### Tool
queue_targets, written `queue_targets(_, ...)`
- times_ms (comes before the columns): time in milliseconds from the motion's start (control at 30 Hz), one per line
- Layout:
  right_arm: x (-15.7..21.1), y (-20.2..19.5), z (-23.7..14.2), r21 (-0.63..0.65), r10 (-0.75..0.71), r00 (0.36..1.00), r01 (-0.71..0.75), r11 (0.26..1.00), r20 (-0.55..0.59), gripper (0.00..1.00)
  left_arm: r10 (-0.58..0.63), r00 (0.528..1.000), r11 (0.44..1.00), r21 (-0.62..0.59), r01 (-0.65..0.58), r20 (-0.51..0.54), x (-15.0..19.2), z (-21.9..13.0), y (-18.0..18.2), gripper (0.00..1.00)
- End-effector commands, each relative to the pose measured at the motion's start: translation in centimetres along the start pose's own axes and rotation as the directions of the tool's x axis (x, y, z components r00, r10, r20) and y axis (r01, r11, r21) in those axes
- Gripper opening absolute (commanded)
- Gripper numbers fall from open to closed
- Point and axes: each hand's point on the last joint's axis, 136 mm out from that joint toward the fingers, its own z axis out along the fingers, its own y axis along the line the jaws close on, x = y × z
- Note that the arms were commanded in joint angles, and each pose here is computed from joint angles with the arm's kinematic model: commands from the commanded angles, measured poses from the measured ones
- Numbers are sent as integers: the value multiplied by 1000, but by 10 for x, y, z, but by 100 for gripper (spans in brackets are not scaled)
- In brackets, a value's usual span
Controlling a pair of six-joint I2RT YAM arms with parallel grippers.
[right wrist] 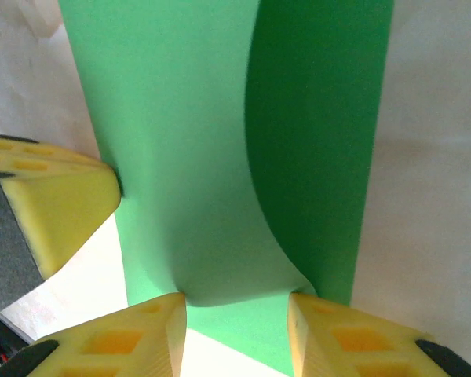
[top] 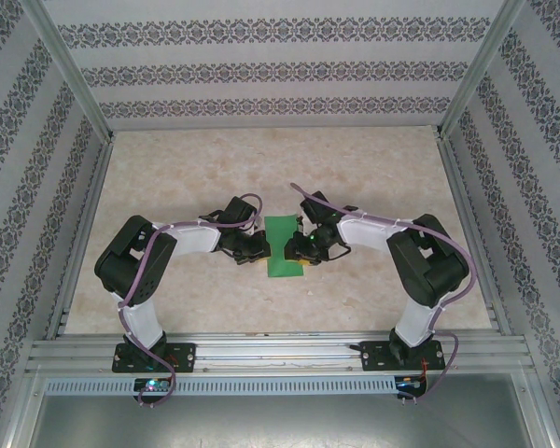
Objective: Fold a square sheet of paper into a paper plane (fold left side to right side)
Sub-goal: Fold the triangle a second time at the center of the table.
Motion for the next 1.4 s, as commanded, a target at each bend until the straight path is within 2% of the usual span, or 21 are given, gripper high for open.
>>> queue_targets(0, -16, 7, -2, -20, -42, 999, 43, 999, 29, 40, -54, 997, 991, -126, 46, -63, 22, 9, 34, 6)
queue_targets(800, -52, 12, -6, -127, -121, 992, 126, 984, 48, 44, -56, 996, 990, -133, 47, -64, 24, 9, 36, 6)
queue_targets(1100, -52, 9, -10, -150, -118, 992, 123, 981, 42, 44, -58, 997, 990, -135, 50, -58, 22, 8, 35, 6)
queue_targets(1167, -50, 6, -11, -147, -107, 993, 112, 983, 39, 42, -58, 997, 990, -134, 50, -56, 22, 8, 35, 5)
queue_targets(1367, -47, 0, -10, -145, -78, 997, 80, 986, 21, 21, -13, 999, 996, -92, 10, -32, 11, 2, 17, 9)
